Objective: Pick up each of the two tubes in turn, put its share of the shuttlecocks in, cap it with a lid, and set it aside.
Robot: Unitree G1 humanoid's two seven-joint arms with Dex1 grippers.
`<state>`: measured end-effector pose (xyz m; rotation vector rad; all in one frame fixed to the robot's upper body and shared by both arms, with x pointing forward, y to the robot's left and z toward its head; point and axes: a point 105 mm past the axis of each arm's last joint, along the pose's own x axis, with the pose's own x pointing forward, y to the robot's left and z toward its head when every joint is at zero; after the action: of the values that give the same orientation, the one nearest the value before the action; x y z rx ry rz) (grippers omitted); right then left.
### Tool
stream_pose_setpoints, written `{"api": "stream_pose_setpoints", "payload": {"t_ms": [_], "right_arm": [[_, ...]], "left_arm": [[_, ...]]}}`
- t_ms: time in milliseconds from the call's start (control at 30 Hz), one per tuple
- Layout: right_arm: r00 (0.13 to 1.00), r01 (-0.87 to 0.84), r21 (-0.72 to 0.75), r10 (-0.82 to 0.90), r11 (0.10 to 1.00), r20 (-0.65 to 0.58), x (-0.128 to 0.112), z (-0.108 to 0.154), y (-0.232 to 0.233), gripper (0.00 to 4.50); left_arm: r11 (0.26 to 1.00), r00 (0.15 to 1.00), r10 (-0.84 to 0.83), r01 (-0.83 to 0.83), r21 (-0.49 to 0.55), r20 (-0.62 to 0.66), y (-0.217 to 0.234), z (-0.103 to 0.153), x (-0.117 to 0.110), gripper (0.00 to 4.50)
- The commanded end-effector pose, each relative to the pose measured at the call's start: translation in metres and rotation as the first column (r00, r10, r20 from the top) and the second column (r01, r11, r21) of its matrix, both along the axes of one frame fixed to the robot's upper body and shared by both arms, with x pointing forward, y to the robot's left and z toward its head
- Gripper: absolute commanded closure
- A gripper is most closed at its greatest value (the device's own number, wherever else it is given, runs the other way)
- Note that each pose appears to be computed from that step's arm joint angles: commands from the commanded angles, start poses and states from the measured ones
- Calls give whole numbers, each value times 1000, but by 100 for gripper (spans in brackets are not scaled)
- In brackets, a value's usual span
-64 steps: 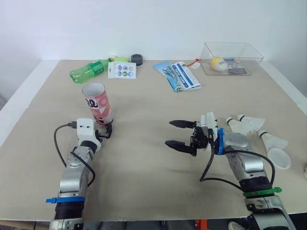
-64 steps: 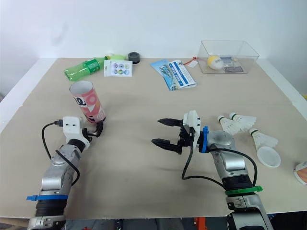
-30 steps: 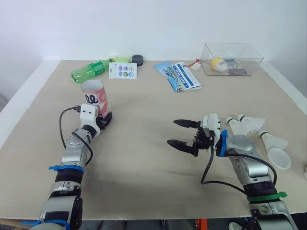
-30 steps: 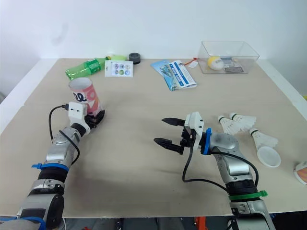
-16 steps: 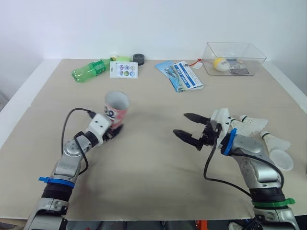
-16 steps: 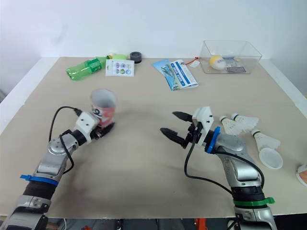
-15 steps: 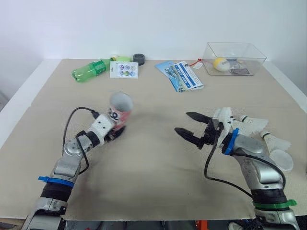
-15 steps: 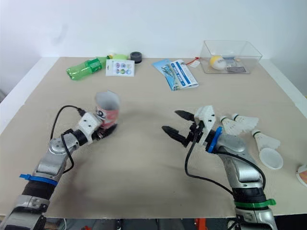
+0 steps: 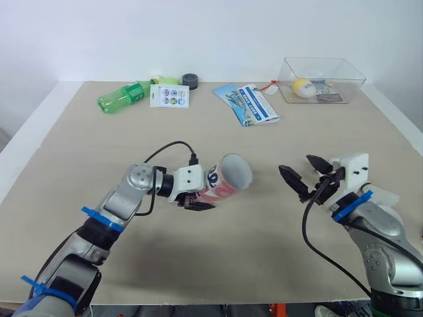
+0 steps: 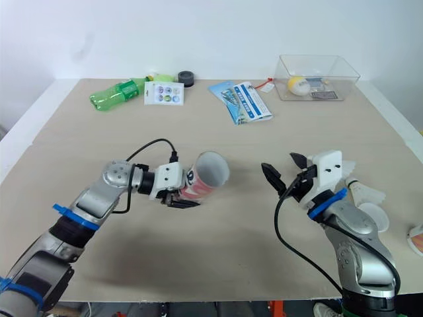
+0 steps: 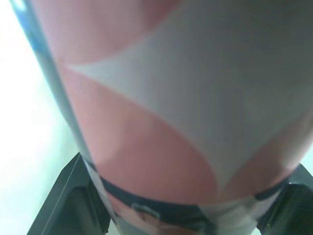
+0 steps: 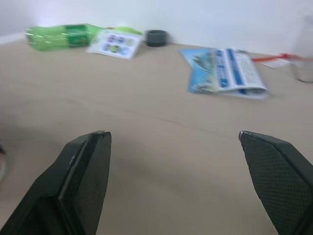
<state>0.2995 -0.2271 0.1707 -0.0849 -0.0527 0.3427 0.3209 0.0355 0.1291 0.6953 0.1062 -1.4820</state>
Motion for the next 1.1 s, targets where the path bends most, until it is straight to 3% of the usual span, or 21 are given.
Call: {"api": "stream_pose_setpoints", "payload": {"t_ms": [33,267,600,833,867,933,1100], "right_arm": [[982,188,-48,-187,981,33,-7,9,-31,0],[933,355,-36,-356,934,-56,-10,-12,-57,0],[901,400,39,-386,916,-197,9,-37,-56,0],[902,390,42,-373,920,-217,23,-39,-57,0],[901,393,38,-376,919,-218,24,-40,-58,41],[901,391,30,-377,920,-214,27,-41,-58,77],[900,397,16,-386,918,-203,30,-42,-60,315]], "left_arm": [[995,998,-59,59,76,-14,-10,-1,2,150],[986,997,-78,81,147,-23,-22,-11,1,150],[985,996,-82,88,148,-47,-31,-5,-6,150],[989,990,-95,107,107,-105,-37,5,-13,150],[988,989,-98,110,107,-112,-37,6,-13,153],[988,988,-99,111,109,-115,-37,7,-13,153],[988,990,-89,101,117,-107,-36,6,-11,153]]}}
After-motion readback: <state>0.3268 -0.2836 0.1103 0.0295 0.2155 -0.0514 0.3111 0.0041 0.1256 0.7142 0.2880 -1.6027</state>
